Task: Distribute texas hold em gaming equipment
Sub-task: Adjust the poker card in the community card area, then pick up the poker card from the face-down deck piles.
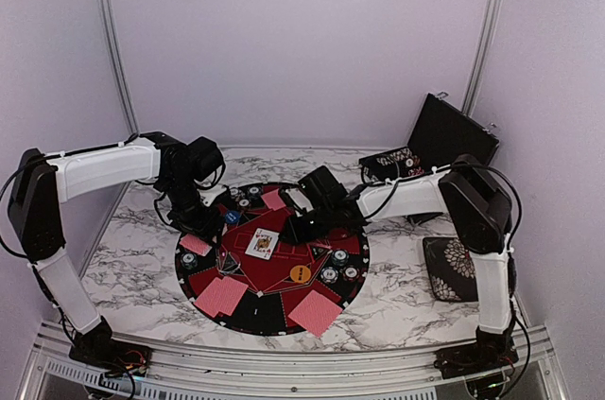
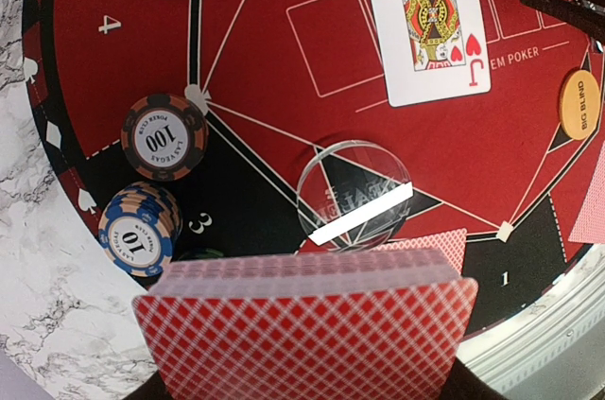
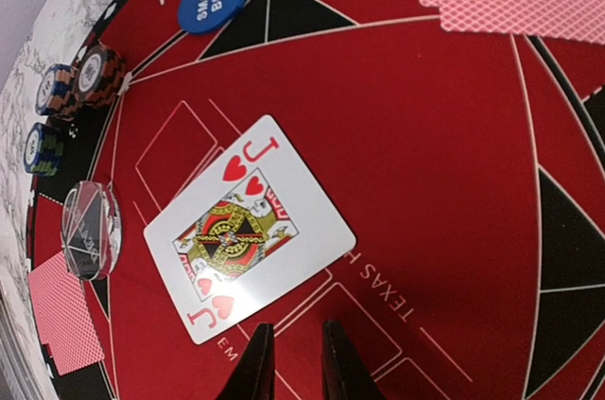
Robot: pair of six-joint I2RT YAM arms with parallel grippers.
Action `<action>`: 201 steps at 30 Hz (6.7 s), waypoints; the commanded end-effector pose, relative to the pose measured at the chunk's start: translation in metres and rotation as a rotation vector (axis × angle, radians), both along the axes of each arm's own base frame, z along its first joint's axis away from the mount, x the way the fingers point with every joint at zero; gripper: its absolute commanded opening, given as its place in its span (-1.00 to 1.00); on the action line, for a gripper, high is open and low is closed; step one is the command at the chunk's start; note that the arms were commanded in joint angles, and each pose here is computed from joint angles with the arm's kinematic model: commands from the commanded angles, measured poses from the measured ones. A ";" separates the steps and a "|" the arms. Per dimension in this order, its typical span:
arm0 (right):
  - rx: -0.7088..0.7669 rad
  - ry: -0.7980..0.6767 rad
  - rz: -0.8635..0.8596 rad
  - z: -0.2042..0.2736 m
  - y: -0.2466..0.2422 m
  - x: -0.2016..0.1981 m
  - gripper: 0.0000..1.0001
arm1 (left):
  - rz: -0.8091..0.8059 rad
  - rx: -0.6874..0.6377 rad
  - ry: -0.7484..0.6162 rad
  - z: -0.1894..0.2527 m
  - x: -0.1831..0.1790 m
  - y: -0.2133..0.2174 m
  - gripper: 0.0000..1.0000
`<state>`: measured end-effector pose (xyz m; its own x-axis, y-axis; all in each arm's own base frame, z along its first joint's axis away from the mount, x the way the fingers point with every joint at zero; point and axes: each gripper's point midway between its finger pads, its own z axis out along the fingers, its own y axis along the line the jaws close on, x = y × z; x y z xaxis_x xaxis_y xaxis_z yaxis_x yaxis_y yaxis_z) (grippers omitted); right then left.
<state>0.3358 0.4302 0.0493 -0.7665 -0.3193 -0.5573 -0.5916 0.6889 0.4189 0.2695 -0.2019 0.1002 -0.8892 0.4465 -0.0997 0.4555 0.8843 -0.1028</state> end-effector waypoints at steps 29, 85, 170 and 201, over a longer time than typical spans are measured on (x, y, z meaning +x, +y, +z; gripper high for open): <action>-0.038 0.088 -0.007 -0.036 0.049 -0.014 -0.73 | -0.002 -0.028 -0.018 0.009 0.001 -0.002 -0.08; 0.114 0.105 0.021 -0.028 0.098 -0.021 -0.78 | -0.008 -0.040 -0.016 0.008 0.001 -0.005 -0.07; 0.636 0.459 0.131 0.082 0.059 -0.031 -0.09 | -0.193 -0.022 -0.039 0.024 -0.015 -0.065 -0.08; 0.742 0.456 0.160 0.123 0.047 -0.038 -0.57 | -0.179 -0.006 -0.027 0.017 -0.013 -0.059 -0.09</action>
